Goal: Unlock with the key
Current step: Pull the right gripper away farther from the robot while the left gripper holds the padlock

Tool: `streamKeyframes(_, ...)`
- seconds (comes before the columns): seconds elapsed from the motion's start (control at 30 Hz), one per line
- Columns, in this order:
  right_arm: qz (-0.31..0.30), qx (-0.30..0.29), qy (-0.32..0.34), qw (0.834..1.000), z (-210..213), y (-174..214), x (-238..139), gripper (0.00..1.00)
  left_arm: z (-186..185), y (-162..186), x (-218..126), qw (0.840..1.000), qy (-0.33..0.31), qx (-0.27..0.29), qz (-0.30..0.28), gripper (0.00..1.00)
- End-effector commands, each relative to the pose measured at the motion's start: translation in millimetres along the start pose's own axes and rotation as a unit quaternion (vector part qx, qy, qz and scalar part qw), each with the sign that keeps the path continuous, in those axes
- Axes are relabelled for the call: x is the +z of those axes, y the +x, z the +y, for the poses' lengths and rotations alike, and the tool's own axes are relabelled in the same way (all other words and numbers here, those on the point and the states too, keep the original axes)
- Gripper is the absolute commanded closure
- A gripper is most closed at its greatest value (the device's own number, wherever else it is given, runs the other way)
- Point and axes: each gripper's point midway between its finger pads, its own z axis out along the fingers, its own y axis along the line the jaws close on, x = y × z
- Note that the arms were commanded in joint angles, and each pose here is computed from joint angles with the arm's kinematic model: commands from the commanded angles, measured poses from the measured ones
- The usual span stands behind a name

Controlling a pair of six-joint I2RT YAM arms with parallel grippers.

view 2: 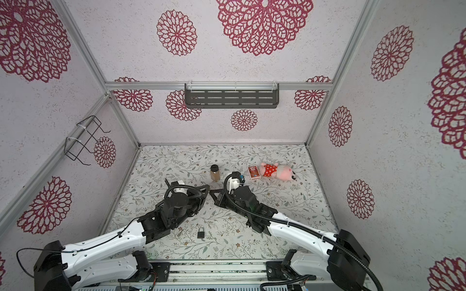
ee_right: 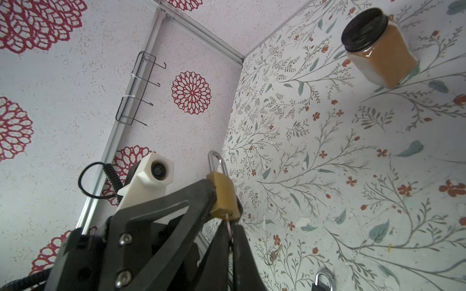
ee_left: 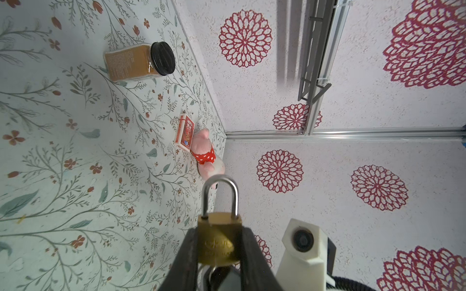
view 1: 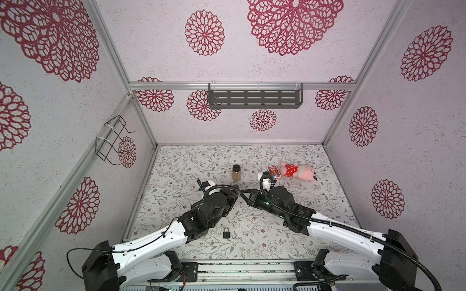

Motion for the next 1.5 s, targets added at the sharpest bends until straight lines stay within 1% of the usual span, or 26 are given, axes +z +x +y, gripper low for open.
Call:
streamKeyframes(0.0,-0.032,-0.058,0.007,0.998,16,-22,-15,0.79,-3,-19,-14,0.996,-0.023,0.080,-0.019,1.00)
streamKeyframes(0.07,-0.032,-0.080,0.029,0.996,11,-23,-20,0.72,-1,-27,-19,0.991,-0.030,0.130,-0.027,1.00)
streamKeyframes(0.17,-0.032,-0.102,0.048,0.993,5,-24,-29,0.60,-2,-37,-28,0.974,-0.038,0.220,-0.037,1.00)
streamKeyframes(0.23,-0.024,-0.119,0.055,0.991,6,-24,-34,0.55,-3,-41,-34,0.956,-0.044,0.289,-0.035,1.00)
streamKeyframes(0.3,-0.012,-0.137,0.058,0.989,10,-23,-38,0.50,2,-44,-39,0.937,-0.051,0.343,-0.035,1.00)
streamKeyframes(0.33,-0.003,-0.148,0.061,0.987,11,-22,-38,0.48,3,-44,-41,0.923,-0.050,0.381,-0.033,1.00)
streamKeyframes(0.4,0.016,-0.168,0.068,0.983,14,-20,-39,0.44,2,-42,-44,0.901,-0.023,0.432,-0.032,1.00)
streamKeyframes(0.43,0.027,-0.176,0.069,0.982,17,-19,-39,0.43,2,-38,-45,0.891,0.000,0.452,-0.033,1.00)
streamKeyframes(0.5,0.044,-0.189,0.075,0.978,20,-18,-38,0.40,3,-36,-49,0.874,0.022,0.485,-0.035,1.00)
streamKeyframes(0.73,0.103,-0.219,0.092,0.966,28,-11,-21,0.34,9,-19,-50,0.821,0.061,0.568,-0.010,1.00)
streamKeyframes(0.9,0.125,-0.234,0.110,0.958,33,-13,-7,0.32,10,-13,-51,0.804,0.082,0.589,-0.005,1.00)
streamKeyframes(1.07,0.136,-0.266,0.145,0.943,33,-14,5,0.30,16,-17,-52,0.800,0.072,0.596,-0.013,1.00)
streamKeyframes(1.27,0.141,-0.278,0.143,0.939,43,-15,19,0.26,18,-18,-52,0.795,0.068,0.603,-0.013,1.00)
streamKeyframes(1.37,0.148,-0.288,0.168,0.931,38,-17,26,0.26,19,-18,-52,0.792,0.067,0.606,-0.014,1.00)
streamKeyframes(1.47,0.145,-0.295,0.197,0.924,28,-22,28,0.25,20,-18,-51,0.794,0.067,0.605,-0.015,1.00)
